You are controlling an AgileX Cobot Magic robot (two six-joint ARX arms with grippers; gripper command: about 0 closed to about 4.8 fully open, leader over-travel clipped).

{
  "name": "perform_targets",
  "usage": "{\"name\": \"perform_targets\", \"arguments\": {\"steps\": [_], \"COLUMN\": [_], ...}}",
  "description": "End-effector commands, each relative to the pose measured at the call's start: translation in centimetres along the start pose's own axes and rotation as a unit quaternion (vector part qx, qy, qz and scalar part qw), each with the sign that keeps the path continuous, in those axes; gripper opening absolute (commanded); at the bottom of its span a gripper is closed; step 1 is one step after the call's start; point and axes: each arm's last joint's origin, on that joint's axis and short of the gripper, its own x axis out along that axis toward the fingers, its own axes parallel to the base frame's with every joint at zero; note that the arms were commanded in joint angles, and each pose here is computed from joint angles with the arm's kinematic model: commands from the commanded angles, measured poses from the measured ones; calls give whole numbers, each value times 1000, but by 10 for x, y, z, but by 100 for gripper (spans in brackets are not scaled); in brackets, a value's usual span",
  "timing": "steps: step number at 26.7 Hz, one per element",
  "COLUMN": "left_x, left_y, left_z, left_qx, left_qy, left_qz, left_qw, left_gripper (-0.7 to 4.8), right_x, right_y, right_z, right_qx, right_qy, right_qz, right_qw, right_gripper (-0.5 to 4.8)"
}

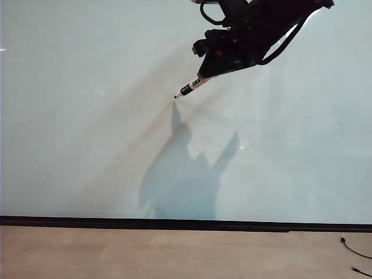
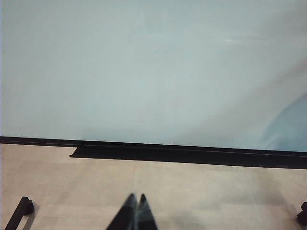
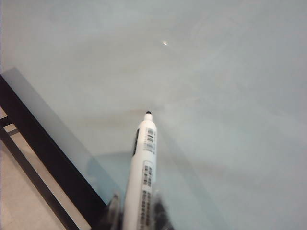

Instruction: Pick up the pen on the shelf to the right of the whiteboard and write the letter A.

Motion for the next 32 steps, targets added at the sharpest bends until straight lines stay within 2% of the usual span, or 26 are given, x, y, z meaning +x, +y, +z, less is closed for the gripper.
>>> {"name": "perform_targets", "arguments": {"steps": [1, 20, 32], "left_x": [0, 0, 0], "left_y": [0, 0, 0], "left_z": [2, 2, 2], "left_qx": [2, 2, 2], "left_qy": [-4, -4, -4], "left_qz": [-2, -2, -2], "left_qw": [1000, 1000, 1000], "left_gripper": [-5, -5, -4], "right_x": [-1, -5, -23], "right_y": [-2, -5, -12], "right_z": [3, 10, 24], "right_qx": [-2, -3, -21], "right_qy": [-6, -22, -40], "right_qz": [-16, -49, -88], "right_qw": [1000, 999, 995], "right_gripper": [-9, -9, -9]}}
